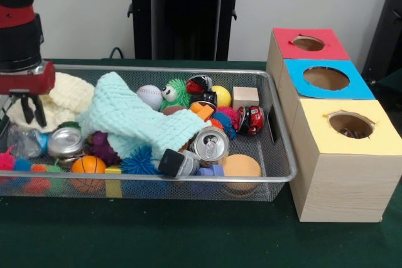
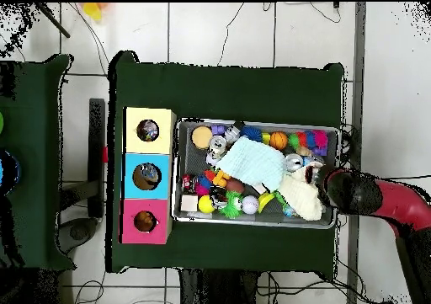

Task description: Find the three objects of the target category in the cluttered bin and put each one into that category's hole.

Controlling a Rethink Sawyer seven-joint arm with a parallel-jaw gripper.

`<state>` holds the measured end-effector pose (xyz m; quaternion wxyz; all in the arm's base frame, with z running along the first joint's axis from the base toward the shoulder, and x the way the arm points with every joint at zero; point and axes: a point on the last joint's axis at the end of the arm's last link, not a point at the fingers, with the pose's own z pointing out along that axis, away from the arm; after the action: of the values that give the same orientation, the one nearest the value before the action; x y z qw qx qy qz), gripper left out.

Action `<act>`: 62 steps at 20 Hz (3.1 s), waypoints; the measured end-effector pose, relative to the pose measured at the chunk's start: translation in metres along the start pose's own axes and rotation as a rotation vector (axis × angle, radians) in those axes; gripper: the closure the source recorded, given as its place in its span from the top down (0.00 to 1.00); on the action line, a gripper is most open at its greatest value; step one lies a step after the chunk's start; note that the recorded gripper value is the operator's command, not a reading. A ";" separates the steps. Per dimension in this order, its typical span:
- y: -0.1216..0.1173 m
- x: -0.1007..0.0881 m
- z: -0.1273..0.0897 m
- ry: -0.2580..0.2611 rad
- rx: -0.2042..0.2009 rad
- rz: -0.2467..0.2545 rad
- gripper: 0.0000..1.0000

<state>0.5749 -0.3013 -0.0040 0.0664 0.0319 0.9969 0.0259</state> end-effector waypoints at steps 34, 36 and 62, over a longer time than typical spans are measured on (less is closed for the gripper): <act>0.217 0.008 -0.152 0.088 -0.052 -0.144 0.00; 0.235 0.005 -0.164 0.083 -0.051 -0.147 0.00; 0.221 0.023 -0.151 0.105 -0.017 -0.122 1.00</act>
<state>0.5452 -0.0871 0.1546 0.0155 -0.0311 0.9989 0.0321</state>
